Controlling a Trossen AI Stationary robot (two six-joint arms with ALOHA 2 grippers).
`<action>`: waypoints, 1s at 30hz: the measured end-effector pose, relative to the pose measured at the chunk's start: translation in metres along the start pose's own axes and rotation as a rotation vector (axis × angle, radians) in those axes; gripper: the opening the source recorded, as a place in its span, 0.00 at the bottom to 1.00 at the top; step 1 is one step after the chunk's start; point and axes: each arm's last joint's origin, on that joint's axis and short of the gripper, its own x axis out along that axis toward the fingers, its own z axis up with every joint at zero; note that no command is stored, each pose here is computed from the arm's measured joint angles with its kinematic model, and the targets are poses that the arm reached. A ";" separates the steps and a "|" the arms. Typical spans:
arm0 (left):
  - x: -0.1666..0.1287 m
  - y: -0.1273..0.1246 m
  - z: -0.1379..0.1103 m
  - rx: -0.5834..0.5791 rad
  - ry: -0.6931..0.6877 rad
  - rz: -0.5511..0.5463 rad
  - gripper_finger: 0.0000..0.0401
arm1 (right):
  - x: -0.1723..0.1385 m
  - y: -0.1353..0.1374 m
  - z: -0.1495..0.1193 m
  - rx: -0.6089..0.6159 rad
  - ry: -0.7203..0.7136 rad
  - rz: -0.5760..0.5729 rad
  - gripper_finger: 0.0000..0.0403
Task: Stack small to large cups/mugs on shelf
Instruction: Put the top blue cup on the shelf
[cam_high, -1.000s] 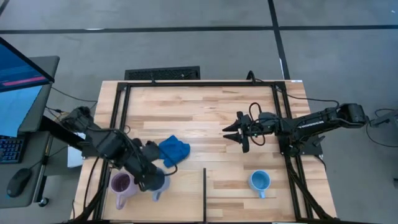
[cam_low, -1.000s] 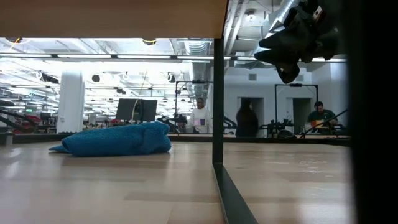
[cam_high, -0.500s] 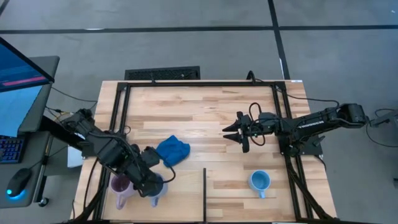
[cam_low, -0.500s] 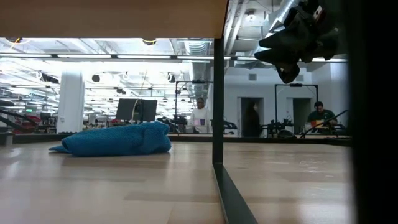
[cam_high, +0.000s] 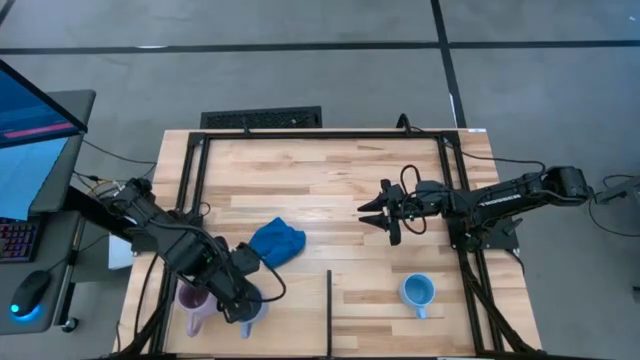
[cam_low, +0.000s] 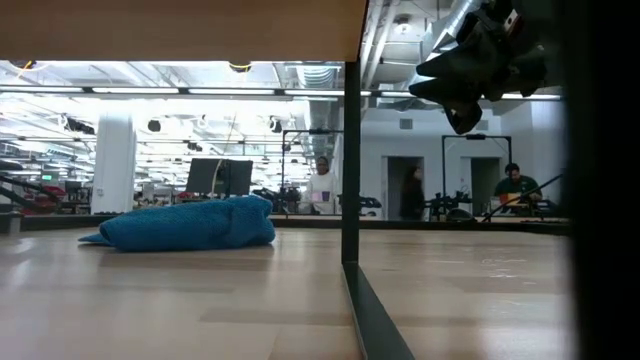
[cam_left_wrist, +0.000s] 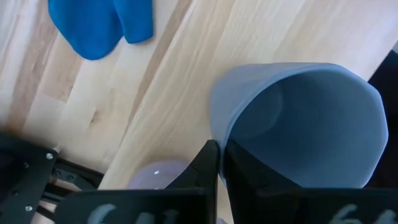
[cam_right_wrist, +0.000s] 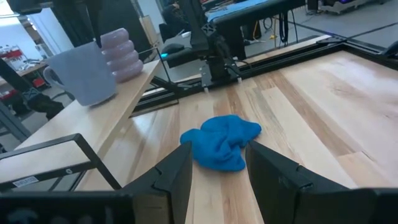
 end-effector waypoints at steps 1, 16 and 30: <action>0.000 0.000 0.000 -0.002 0.003 0.000 0.00 | 0.000 0.000 0.000 0.000 0.001 0.000 0.42; 0.001 0.000 0.001 -0.006 -0.012 0.010 0.00 | 0.000 0.000 0.000 0.000 0.001 0.000 0.42; 0.007 -0.004 0.002 -0.001 0.032 0.009 0.00 | 0.000 0.000 0.000 0.000 0.000 0.000 0.42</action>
